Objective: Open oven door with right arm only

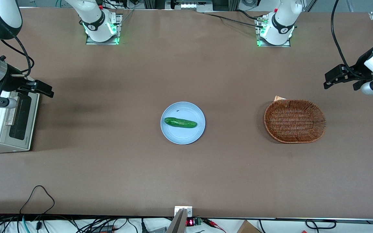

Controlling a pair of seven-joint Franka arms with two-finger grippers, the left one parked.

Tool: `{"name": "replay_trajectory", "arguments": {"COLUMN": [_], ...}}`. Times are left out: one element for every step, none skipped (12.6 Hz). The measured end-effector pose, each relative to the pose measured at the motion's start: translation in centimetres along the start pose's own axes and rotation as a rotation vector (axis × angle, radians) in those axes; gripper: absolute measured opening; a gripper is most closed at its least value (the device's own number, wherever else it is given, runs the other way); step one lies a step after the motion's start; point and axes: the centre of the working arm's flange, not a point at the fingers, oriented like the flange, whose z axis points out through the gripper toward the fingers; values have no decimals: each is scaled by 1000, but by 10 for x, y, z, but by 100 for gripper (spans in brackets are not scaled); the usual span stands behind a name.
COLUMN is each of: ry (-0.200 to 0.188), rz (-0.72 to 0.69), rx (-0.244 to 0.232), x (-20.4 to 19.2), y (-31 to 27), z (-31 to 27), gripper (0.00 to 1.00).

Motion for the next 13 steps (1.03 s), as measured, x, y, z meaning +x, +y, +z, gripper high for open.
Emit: {"name": "replay_trajectory", "arguments": {"ry": [-1, -2, -3, -3, -4, -4, -4, -4, -5, -6, -8, -9, -11], "rz": [-1, -1, -1, 0, 1, 1, 1, 1, 1, 1, 1, 1, 1], "rx": [0, 0, 0, 0, 0, 0, 0, 0, 0, 0, 0, -1, -1], "x": [0, 0, 1, 1, 1, 1, 1, 1, 1, 1, 2, 2, 3], "y": [0, 0, 0, 0, 0, -1, -1, -1, -1, -1, -1, -1, -1], "z": [0, 1, 2, 2, 2, 2, 2, 2, 3, 4, 5, 6, 7], "gripper": [100, 100, 100, 100, 100, 100, 100, 90, 80, 67, 54, 42, 30]}}
